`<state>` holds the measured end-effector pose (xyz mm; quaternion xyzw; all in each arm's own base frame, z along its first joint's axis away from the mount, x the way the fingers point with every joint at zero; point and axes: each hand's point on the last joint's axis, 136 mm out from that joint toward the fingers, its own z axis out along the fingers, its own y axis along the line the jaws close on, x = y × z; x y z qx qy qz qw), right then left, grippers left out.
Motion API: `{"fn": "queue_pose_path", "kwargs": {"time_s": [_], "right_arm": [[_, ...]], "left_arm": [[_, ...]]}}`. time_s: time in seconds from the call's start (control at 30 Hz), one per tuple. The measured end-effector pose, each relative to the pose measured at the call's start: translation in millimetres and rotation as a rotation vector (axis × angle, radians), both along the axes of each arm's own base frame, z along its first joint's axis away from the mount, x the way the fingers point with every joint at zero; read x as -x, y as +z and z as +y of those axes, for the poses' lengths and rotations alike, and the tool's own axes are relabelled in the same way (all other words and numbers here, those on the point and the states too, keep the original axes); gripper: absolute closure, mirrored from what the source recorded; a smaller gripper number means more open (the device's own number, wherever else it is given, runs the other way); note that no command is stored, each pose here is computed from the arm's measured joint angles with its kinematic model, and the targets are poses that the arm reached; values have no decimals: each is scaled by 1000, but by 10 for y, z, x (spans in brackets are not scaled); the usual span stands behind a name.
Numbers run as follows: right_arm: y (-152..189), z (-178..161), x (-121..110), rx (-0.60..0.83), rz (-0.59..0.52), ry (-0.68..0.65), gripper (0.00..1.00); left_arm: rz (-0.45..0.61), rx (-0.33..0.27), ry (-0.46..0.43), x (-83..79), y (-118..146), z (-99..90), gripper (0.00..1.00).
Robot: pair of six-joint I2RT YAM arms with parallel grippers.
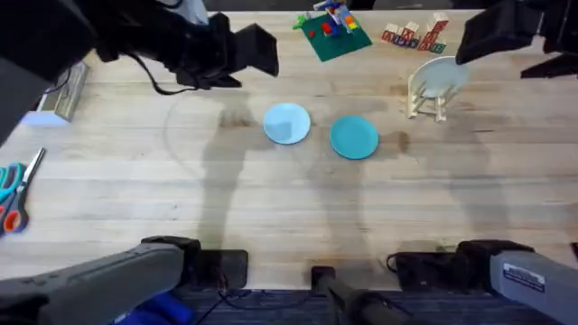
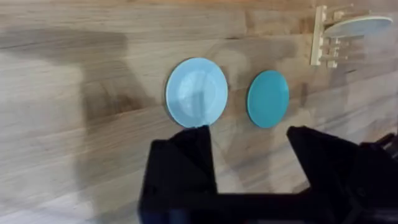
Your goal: Pick up the plates from the table one by one and place each into a slot on the dish rack.
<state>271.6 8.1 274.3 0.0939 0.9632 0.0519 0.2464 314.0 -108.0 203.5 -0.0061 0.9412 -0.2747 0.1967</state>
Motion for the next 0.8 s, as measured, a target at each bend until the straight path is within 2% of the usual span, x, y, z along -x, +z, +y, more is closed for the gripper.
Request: {"fn": "queue_pose_path", "kwargs": {"time_s": [0.1, 0.27, 0.3, 0.43, 0.57, 0.6, 0.63, 0.8], "right_arm": [[6, 0, -10, 0, -5, -1, 6], [9, 0, -15, -1, -7, -2, 6], [8, 0, -15, -1, -7, -2, 6], [9, 0, -16, -1, -7, -2, 6], [9, 0, -16, -1, -7, -3, 5], [9, 0, -16, -1, -7, -3, 5], [9, 0, -16, -2, -7, -3, 5], [10, 0, -18, -1, -8, -3, 6]], "left_arm": [[25, 0, -16, -13, -79, -42, 537], [72, -5, -17, -67, -244, -41, 914], [83, -7, -19, -76, -281, -42, 948], [102, -10, -31, -114, -381, -51, 959], [66, -6, -54, -203, -392, -75, 959], [2, 14, -94, -290, -328, -130, 959], [-18, 22, -109, -310, -303, -152, 959], [-68, 85, -159, -342, -204, -205, 959]]}}
